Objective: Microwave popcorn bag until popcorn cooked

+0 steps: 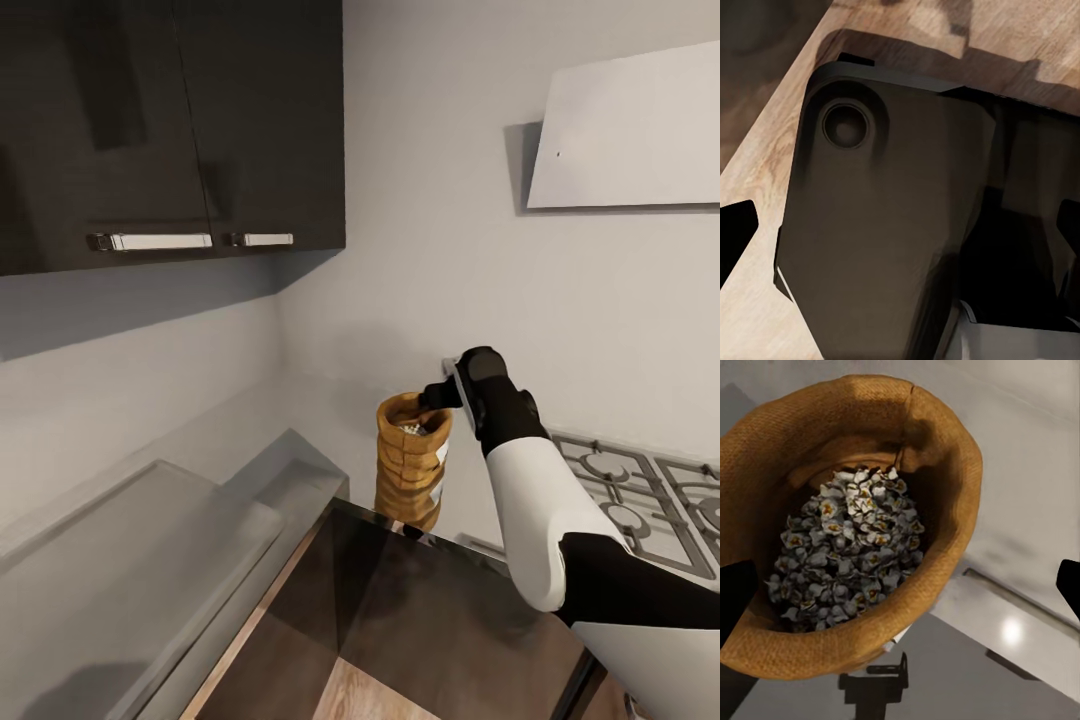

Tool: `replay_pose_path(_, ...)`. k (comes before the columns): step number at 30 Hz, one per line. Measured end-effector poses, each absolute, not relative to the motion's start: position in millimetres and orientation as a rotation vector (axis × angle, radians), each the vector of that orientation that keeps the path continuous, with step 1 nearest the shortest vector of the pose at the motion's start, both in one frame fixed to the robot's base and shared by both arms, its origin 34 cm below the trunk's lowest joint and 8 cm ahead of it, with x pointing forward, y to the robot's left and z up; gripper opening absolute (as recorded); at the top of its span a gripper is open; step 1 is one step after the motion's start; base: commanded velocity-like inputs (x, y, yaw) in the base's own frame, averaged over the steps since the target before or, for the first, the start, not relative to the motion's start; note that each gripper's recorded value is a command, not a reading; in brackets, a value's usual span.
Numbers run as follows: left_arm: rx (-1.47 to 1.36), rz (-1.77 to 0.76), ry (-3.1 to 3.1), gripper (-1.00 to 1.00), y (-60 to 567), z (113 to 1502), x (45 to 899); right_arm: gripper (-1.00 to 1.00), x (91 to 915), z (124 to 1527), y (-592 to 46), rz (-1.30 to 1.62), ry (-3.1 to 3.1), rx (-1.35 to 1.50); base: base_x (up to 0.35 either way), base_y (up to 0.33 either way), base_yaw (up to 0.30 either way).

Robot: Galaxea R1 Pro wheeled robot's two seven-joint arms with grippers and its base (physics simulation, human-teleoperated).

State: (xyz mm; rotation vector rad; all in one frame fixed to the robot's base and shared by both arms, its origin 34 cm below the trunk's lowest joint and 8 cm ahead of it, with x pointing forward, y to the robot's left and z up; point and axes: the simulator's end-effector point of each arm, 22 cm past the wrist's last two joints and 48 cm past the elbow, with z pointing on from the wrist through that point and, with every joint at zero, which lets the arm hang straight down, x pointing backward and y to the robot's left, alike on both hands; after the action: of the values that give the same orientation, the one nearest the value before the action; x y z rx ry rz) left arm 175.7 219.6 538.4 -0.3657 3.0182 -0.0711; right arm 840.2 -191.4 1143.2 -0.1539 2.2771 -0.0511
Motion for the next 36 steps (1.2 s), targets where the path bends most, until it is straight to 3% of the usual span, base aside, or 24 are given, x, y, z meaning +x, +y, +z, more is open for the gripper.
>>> replay_pose_path(16,-0.366,-0.071,3.018,1.00,220,538,176,1.00,840,1138,-218,-0.059,2.292,-0.029,0.000,0.000,0.000)
replay_pose_path(17,-0.366,-0.071,3.018,1.00,220,538,176,1.00,836,1131,-258,-0.171,2.305,0.104,0.000,0.000,0.000)
replay_pose_path(36,-0.378,-0.070,3.019,1.00,220,538,175,1.00,837,1134,-258,-0.159,2.294,0.112,0.000,0.000,0.000)
